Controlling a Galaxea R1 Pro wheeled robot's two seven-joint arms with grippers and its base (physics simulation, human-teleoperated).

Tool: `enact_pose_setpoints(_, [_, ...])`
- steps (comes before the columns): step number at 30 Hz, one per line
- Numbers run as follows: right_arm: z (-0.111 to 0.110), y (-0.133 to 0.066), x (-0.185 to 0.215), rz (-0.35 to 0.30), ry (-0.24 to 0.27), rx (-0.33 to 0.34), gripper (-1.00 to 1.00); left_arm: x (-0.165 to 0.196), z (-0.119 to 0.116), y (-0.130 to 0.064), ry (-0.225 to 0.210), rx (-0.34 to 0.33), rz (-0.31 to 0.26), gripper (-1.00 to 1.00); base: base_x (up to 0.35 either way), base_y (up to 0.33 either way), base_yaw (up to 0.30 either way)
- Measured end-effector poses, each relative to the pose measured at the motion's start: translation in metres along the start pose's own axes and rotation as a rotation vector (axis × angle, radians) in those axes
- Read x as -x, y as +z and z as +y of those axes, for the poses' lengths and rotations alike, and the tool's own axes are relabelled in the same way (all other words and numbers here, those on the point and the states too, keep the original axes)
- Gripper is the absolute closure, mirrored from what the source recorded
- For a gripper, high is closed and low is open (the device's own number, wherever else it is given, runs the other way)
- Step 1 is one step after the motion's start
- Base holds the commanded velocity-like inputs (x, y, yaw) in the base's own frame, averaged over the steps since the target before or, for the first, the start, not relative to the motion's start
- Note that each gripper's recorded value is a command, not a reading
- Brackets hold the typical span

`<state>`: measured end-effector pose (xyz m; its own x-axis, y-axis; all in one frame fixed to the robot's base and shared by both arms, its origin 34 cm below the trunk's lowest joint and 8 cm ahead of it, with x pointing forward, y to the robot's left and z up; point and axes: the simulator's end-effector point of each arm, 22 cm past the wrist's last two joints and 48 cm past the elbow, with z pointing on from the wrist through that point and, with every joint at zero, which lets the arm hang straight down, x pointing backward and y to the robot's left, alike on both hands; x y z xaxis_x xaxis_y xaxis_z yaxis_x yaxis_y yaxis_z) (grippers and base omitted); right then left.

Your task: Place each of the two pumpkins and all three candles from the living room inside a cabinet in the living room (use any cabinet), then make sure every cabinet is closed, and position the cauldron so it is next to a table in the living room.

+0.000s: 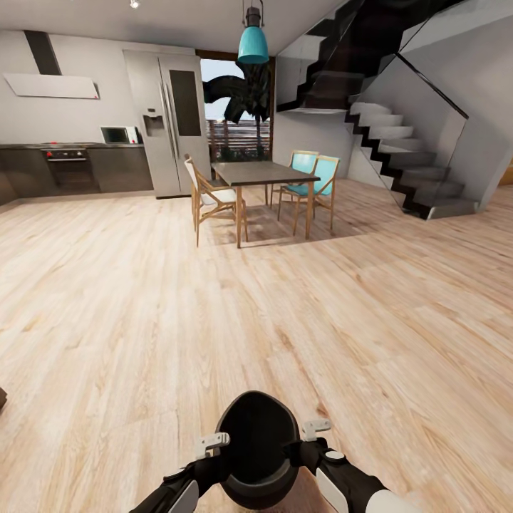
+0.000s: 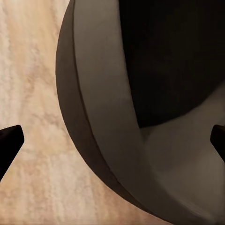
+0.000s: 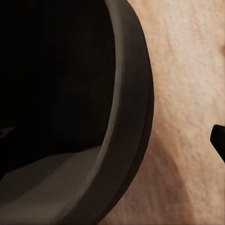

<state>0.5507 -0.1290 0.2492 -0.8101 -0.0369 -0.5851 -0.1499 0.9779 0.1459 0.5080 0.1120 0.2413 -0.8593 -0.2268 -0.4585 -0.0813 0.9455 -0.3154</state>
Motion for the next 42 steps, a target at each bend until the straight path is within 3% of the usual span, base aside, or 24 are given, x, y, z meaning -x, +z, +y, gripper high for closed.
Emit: enact_pose_setpoints(42, [-0.005,0.011,-0.029,0.055,0.026,-0.01,-1.0,-0.022,0.008,0.011,-0.012,0.011,0.046,-1.0,0.0,0.0,0.0])
